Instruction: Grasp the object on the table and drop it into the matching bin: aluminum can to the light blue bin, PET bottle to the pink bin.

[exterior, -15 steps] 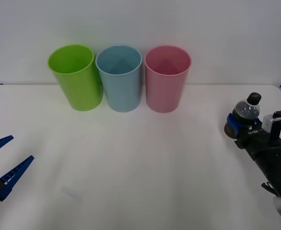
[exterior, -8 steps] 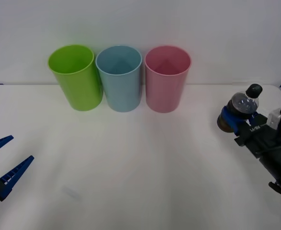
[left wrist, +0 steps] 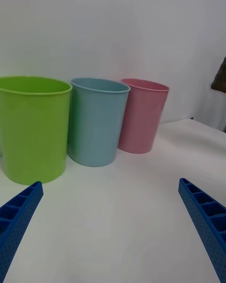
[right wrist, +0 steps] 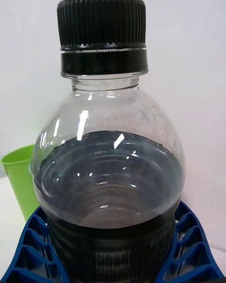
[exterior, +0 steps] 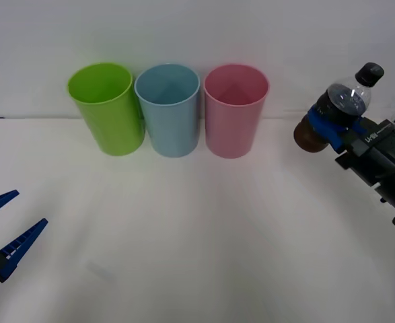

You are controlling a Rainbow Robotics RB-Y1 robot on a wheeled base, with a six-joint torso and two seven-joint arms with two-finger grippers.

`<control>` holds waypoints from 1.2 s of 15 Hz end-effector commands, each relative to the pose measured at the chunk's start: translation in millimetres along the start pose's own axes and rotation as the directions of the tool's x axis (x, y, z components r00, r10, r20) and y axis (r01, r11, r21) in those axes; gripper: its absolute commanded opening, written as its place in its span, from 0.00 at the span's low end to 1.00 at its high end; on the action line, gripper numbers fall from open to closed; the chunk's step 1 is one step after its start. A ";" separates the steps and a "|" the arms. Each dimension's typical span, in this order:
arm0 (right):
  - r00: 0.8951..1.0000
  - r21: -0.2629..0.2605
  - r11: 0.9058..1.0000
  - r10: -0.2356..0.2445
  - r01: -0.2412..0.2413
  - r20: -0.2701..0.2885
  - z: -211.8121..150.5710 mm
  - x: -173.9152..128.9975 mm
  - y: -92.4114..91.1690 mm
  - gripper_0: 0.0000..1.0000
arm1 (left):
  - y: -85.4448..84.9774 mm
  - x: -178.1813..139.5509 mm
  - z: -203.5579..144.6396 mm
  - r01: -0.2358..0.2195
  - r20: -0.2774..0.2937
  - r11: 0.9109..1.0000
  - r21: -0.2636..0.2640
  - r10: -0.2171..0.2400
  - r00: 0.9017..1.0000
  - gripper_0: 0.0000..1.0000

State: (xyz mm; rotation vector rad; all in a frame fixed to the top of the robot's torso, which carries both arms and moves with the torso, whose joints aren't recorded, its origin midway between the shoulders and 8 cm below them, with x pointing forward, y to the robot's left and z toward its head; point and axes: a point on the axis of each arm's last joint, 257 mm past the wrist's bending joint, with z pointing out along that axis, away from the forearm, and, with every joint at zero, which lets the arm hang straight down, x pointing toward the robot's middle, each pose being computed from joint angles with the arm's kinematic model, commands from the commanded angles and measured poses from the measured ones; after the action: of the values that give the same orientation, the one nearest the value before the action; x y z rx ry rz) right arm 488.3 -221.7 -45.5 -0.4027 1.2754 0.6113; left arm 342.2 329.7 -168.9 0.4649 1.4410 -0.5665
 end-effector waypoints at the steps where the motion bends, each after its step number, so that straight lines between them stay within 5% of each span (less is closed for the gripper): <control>1: 1.000 -0.032 0.999 0.011 -0.011 0.015 20.1 -24.6 1.3 0.00 | 0.0 0.0 0.0 0.000 0.000 1.000 0.000 0.000 1.000 1.00; 8: 1.000 -0.086 0.996 -0.008 0.008 -0.001 88.0 -32.3 -0.1 0.00 | 0.0 0.0 0.0 0.000 0.000 1.000 0.000 0.000 1.000 1.00; 18: 0.999 -0.052 0.998 -0.026 0.025 -0.020 178.6 -14.7 -3.9 0.00 | 0.0 0.0 0.0 0.000 0.000 1.000 0.000 0.000 1.000 1.00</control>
State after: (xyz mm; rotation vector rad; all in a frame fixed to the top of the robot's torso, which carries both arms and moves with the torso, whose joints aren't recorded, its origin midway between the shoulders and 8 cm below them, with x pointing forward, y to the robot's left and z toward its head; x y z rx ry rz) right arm 620.0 -126.9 13.6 -0.4667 1.2718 0.6199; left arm 342.3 329.7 -168.9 0.4649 1.4410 -0.5667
